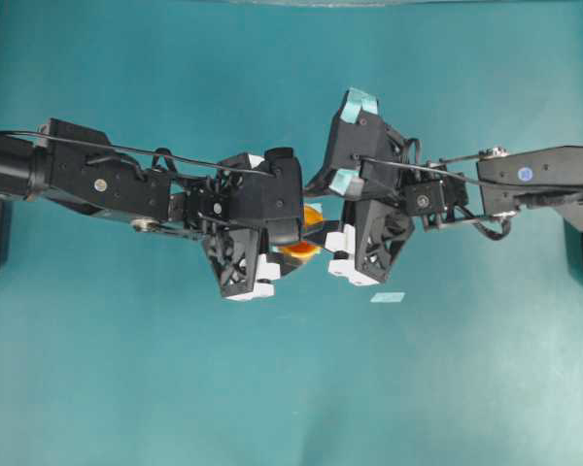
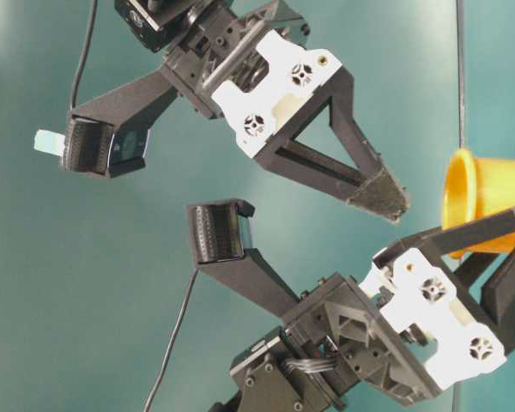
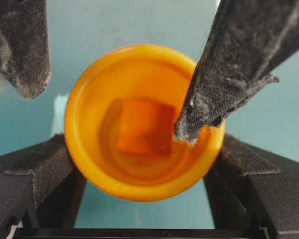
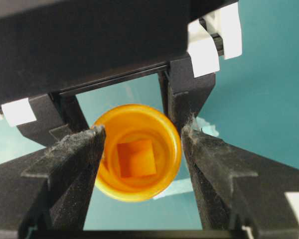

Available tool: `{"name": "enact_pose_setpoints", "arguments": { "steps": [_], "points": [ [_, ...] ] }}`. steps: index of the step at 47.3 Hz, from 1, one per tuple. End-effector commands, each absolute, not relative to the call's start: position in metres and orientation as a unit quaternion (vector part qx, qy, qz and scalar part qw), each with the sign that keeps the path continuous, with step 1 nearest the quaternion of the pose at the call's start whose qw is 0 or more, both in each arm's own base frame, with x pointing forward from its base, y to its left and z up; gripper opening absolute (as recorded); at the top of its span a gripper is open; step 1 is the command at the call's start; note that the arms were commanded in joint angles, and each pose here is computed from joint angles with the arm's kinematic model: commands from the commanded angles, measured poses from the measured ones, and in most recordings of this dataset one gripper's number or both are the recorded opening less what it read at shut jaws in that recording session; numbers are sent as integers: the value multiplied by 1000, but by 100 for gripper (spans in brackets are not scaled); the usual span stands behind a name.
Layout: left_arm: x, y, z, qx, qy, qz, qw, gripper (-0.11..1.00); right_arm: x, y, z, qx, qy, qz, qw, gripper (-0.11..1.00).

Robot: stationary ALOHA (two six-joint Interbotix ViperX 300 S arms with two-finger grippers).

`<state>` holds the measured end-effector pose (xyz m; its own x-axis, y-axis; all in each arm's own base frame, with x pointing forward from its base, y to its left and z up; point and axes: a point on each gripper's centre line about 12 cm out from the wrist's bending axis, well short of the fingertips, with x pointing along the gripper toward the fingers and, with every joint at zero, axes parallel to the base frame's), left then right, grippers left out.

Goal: Hold the block with right arm and the cup with left arm, then put the block into the cup.

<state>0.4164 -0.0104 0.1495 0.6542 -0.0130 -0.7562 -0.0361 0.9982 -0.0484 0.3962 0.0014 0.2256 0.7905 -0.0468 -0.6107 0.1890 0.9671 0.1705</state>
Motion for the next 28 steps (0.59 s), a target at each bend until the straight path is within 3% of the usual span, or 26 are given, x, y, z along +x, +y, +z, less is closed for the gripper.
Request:
{"name": "enact_pose_setpoints", "arguments": {
  "steps": [1, 28],
  "points": [
    [421, -11, 162, -27, 399, 4, 917, 67, 400, 2, 242, 113, 295, -58, 947, 63],
    [421, -11, 162, -27, 400, 4, 916, 67, 400, 2, 242, 114, 295, -59, 947, 63]
  ]
}}
